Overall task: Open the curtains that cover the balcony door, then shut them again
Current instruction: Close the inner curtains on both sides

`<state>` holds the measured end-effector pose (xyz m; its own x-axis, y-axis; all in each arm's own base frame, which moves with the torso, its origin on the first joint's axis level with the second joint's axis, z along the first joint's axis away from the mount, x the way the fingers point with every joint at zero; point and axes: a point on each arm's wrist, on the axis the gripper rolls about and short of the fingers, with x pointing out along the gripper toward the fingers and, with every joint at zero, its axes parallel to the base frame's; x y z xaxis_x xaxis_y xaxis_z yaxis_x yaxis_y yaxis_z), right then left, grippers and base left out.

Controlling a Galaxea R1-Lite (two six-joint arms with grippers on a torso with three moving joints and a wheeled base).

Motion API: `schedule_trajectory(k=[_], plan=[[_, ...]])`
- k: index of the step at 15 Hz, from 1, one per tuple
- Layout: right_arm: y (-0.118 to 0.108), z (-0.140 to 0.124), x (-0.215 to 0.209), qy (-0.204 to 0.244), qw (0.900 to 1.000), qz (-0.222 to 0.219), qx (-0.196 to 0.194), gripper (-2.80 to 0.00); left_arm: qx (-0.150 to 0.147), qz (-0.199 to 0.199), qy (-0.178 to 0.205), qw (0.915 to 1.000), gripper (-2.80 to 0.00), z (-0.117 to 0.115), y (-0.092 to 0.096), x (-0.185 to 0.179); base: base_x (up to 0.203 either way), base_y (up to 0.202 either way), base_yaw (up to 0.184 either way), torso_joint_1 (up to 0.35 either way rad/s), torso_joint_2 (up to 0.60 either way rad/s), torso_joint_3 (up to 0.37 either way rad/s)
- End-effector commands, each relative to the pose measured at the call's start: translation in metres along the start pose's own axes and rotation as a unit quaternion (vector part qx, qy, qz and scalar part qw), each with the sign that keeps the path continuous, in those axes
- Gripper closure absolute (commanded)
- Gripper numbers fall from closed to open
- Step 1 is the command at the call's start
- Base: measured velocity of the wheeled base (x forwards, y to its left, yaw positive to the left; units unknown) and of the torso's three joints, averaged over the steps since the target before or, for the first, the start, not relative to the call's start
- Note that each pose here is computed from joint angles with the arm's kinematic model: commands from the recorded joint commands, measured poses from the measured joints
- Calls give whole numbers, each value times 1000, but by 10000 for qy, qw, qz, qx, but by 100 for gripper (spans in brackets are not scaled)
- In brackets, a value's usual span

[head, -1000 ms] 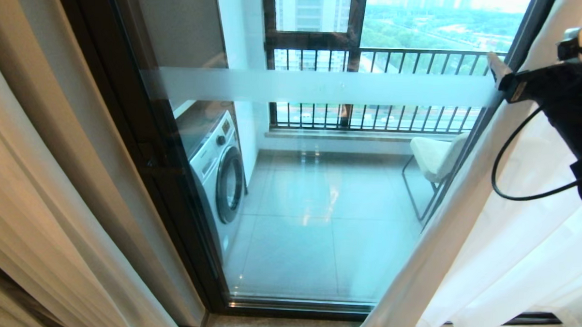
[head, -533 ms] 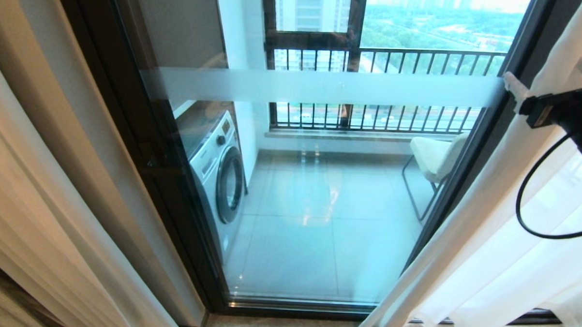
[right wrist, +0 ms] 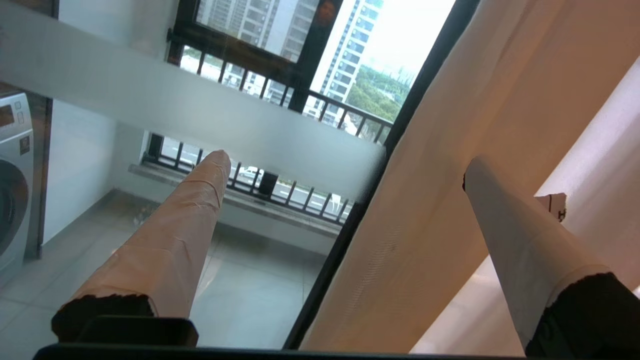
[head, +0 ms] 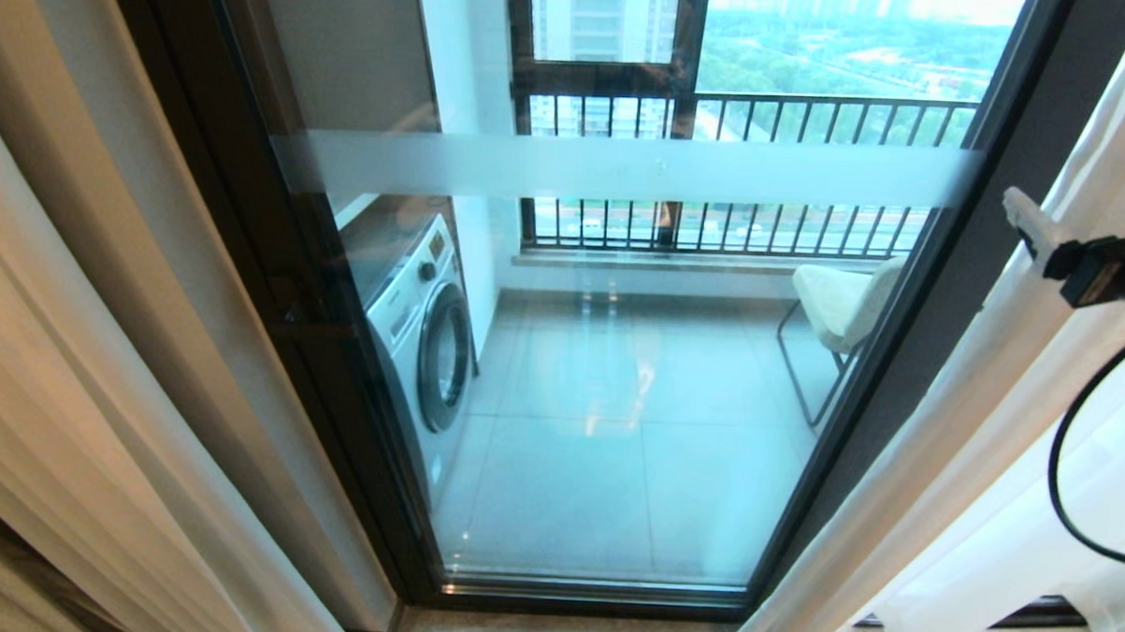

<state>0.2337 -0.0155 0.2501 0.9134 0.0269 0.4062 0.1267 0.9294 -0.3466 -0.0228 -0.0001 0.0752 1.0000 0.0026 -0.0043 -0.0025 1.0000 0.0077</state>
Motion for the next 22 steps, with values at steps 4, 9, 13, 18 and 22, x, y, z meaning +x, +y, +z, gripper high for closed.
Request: schedule_trajectory(k=[4,9,13,18,22], plan=[[3,0,-41,249,9997,7,9,-280,0,3,2,10000,0,0,0,0,0,0,0,0,0,0],[12,-17,-76,911,9953,52,323,-280,0,3,2,10000,0,0,0,0,0,0,0,0,0,0],[16,-33,-90,1689,9821,-356,761,-280,0,3,2,10000,0,0,0,0,0,0,0,0,0,0],[23,-39,-120,1951,9773,-202,797,-280,0,3,2,10000,0,0,0,0,0,0,0,0,0,0],[31,-27,-133,1693,9810,211,920,-280,0,3,-6,10000,0,0,0,0,0,0,0,0,0,0]])
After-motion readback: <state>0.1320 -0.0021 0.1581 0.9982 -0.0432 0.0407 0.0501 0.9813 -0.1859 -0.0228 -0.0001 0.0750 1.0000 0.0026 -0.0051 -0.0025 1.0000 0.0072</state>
